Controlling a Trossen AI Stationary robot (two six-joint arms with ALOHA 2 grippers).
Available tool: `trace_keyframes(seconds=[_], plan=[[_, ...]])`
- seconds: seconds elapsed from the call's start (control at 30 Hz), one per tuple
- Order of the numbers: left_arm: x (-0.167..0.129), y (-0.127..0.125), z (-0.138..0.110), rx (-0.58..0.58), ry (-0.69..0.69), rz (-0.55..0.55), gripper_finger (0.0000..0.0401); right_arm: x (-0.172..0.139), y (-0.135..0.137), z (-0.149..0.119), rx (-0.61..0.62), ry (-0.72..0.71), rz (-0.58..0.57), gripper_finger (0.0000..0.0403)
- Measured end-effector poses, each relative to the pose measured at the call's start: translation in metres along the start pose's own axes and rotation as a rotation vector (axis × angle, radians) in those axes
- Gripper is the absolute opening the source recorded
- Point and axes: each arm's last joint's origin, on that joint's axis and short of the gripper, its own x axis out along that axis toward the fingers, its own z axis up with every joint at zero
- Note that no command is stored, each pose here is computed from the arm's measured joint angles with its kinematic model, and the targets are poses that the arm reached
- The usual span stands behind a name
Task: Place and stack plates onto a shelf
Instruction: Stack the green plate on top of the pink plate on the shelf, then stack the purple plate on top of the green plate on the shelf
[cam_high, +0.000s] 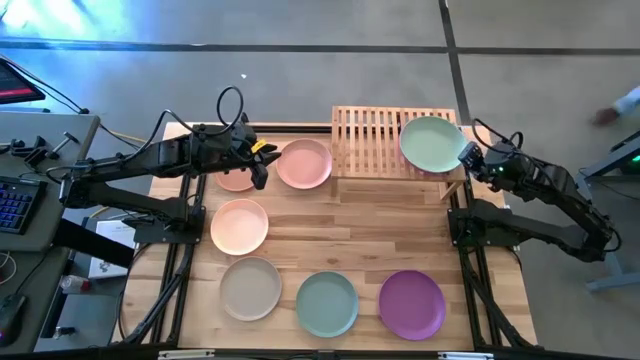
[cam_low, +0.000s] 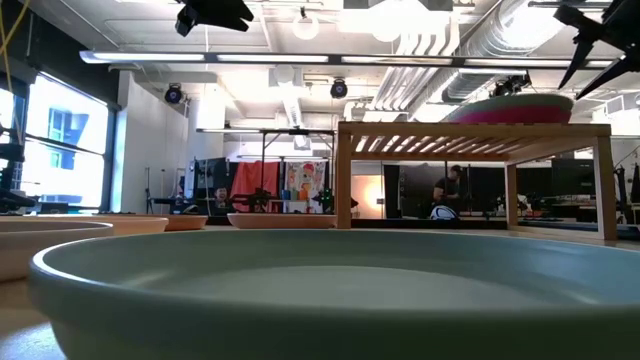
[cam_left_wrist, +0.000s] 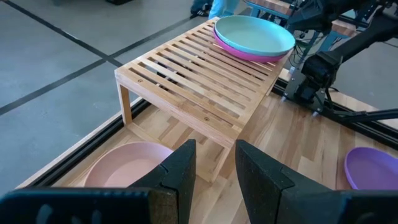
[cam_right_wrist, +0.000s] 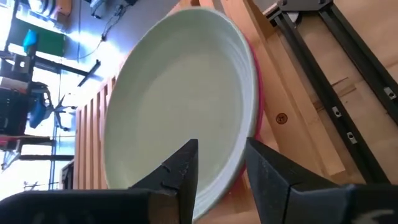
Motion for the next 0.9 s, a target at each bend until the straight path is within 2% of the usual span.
trace_keyframes(seconds=[0.2,0.33,0.5,0.67,0.9], plan=[[0.0,0.0,0.0,0.0,0.002,0.001,0.0102,-0.004,-0.002,0.002,0.01,-0.009,0.047,0.0114],[0.0,0.001,-0.004,0.008,0.042,0.012,0.0102,-0.007,0.004,0.004,-0.013,-0.013,0.139,0.0114],[-0.001,0.003,-0.013,-0.011,0.138,0.019,0.0102,-0.012,0.024,0.007,-0.129,-0.01,0.365,0.0114],[0.0,-0.001,-0.019,-0.029,0.197,-0.072,0.0102,-0.022,0.043,0.011,-0.277,-0.026,0.606,0.0114],[0.002,-0.015,-0.028,-0.041,0.25,-0.154,0.0102,-0.035,0.061,0.014,-0.404,0.009,0.917,0.0114]])
